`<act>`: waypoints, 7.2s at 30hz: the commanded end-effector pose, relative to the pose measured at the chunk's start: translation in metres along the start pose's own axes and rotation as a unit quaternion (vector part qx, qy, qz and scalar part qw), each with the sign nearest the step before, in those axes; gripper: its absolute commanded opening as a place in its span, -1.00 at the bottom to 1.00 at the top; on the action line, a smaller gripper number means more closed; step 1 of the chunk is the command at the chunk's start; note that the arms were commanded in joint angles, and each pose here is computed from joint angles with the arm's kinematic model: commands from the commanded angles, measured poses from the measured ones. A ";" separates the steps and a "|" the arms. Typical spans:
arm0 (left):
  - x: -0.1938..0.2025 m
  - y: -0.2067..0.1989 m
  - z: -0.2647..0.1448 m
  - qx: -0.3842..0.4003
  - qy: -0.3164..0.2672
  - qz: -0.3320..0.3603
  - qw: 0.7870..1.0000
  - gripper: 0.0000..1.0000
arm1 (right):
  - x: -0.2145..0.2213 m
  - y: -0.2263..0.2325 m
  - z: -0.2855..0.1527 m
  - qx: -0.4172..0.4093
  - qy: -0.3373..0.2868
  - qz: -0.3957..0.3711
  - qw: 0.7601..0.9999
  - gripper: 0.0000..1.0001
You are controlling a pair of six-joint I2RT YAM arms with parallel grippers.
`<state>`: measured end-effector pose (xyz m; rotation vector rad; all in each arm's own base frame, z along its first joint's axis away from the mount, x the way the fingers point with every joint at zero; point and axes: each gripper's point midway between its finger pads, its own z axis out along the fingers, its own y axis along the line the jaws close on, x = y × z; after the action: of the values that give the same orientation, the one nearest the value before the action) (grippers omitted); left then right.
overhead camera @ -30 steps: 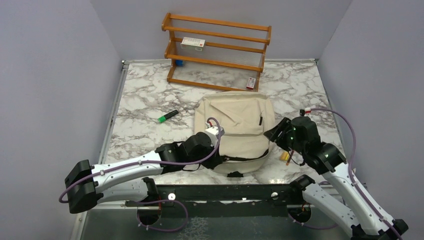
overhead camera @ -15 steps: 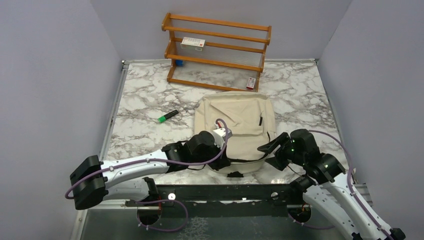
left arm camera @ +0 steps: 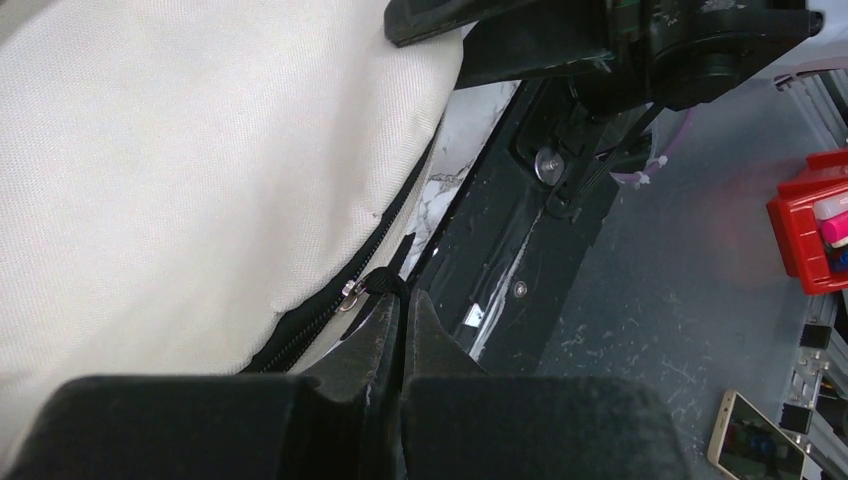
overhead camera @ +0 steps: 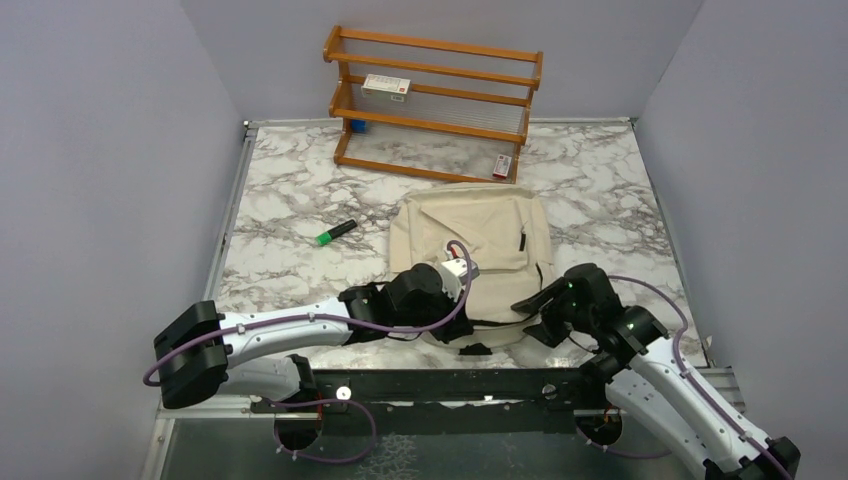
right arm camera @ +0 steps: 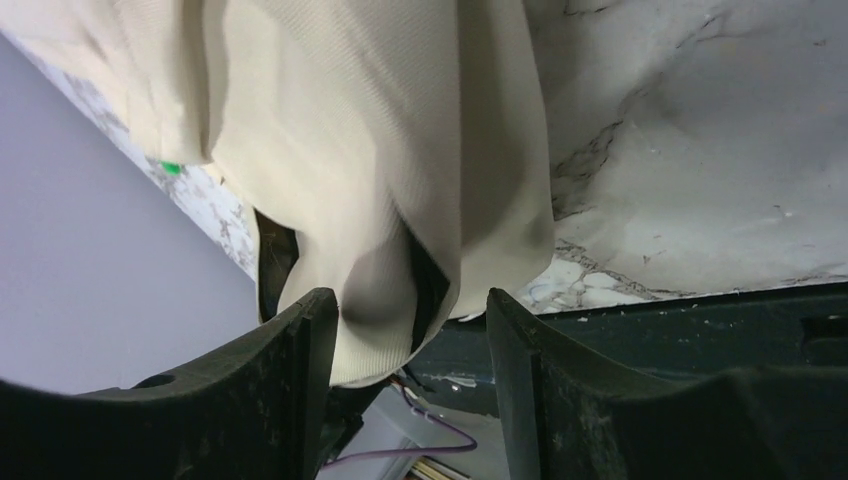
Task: Pack the student bag
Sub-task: Zip the student bag at the center of the board.
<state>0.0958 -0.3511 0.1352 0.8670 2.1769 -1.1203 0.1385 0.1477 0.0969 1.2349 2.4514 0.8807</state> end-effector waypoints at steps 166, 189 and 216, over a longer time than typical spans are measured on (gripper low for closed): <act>-0.038 0.267 -0.097 -0.382 -0.108 -0.246 0.884 -1.00 | 0.116 0.088 -0.042 -0.296 0.149 -0.779 0.532 -0.99; -0.187 0.213 -0.082 -0.210 -0.152 0.031 0.965 0.62 | -0.021 0.125 -0.042 -0.012 -0.209 -0.352 0.912 0.24; -0.165 0.265 0.079 -0.059 0.104 0.202 0.972 0.36 | -0.010 -0.002 -0.054 0.173 -0.130 -0.122 0.969 0.61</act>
<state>0.4301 -0.3422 0.0898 1.2489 2.0491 -0.6762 0.1309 0.1236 0.1536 0.9672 2.4925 0.2582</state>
